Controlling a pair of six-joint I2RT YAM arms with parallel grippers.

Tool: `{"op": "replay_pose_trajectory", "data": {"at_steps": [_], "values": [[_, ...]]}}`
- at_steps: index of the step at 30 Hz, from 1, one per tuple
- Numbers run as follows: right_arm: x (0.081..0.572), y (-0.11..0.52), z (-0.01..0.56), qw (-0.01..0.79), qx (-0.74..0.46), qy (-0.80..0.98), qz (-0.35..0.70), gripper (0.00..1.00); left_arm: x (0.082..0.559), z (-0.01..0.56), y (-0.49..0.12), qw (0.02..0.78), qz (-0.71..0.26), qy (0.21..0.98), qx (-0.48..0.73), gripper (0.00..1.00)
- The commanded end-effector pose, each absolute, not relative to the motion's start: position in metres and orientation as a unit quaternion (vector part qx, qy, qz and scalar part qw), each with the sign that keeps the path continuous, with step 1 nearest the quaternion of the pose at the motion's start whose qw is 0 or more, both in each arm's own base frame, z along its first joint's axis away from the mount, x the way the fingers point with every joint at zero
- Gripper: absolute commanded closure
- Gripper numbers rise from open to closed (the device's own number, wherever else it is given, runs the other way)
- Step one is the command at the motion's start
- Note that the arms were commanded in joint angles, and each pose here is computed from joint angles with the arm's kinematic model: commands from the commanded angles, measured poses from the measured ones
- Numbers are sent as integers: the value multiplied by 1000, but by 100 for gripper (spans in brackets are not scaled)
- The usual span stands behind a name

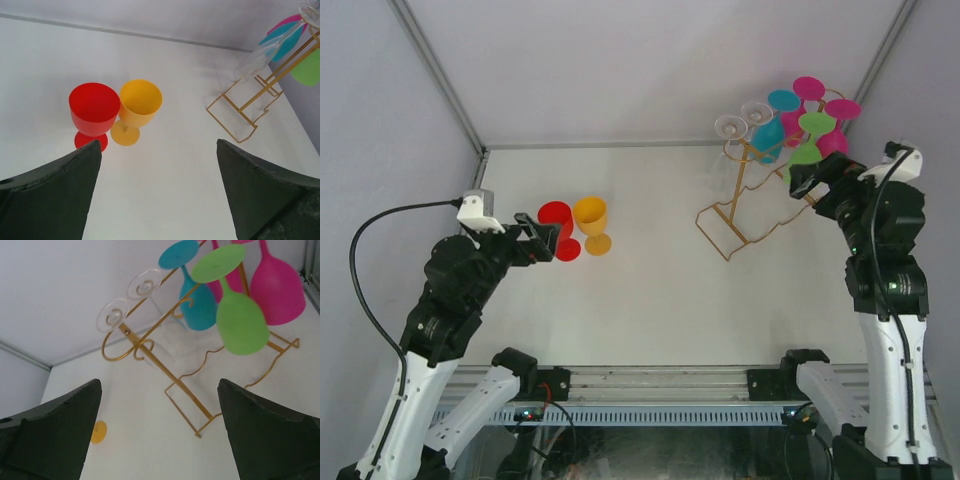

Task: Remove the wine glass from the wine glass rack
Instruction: Pick up the wine glass from the wine rack.

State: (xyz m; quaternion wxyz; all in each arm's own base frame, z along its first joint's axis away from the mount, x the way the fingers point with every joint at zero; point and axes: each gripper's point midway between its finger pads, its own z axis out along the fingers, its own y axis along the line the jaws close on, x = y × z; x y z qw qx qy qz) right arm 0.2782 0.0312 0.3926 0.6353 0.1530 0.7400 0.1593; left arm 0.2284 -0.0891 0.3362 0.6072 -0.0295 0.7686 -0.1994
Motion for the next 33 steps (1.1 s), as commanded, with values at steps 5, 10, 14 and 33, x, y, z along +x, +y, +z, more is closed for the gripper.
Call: {"op": "replay_pose_trajectory", "data": {"at_steps": [5,10,14,33], "values": [[298,-3,417,587,255,700,317,14,213,324,-84,604,-217,765,-52,0],[325,-27,412,551,303,686,367,22,208,323,-81,607,-216,763,-54,0],[339,-41,409,557,324,679,352,24,205,324,-81,607,-218,762,-53,0],[414,-83,399,601,369,654,274,25,200,325,-81,607,-222,762,-48,0]]}}
